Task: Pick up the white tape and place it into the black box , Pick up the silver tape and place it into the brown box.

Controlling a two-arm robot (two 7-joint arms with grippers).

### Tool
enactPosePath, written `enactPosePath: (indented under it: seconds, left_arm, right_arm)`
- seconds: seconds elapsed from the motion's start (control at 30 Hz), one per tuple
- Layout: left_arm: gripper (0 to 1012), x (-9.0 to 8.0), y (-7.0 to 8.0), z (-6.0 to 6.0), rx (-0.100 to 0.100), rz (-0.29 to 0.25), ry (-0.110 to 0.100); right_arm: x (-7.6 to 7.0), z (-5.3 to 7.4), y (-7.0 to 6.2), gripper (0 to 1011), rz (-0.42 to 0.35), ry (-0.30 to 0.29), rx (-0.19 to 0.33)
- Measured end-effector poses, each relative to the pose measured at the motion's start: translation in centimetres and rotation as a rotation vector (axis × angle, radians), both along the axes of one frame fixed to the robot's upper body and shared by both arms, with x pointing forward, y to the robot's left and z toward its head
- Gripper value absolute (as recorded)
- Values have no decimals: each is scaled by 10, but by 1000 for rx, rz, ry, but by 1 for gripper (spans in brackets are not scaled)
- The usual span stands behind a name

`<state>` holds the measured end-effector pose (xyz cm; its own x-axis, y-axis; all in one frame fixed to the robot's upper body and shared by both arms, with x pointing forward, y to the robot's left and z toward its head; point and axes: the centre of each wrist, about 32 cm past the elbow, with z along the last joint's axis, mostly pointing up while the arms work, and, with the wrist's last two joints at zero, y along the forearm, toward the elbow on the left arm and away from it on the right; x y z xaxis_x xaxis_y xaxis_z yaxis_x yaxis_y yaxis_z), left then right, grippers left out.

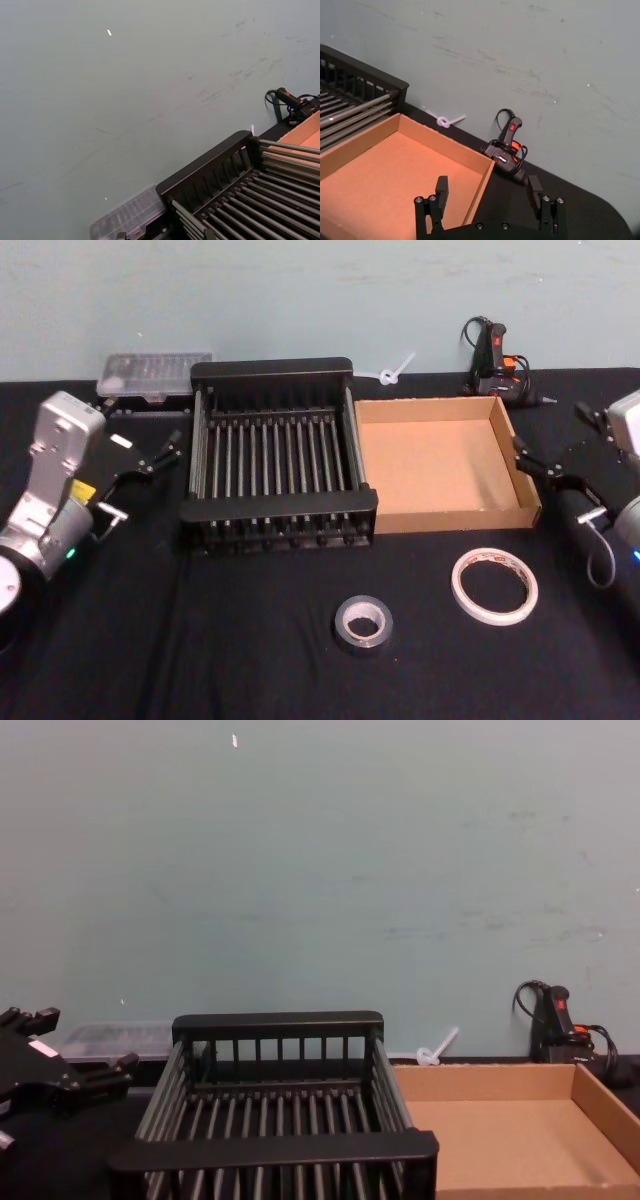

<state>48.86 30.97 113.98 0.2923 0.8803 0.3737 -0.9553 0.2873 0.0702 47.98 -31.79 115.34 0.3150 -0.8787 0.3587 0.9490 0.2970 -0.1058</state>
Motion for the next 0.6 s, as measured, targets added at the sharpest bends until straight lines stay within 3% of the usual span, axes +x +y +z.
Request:
enactPosePath:
  seconds: [0.6]
  left_arm:
    - [1001, 0, 0, 0, 0, 0, 0]
  right_arm:
    - [-46, 28, -1, 1002, 30, 148, 65]
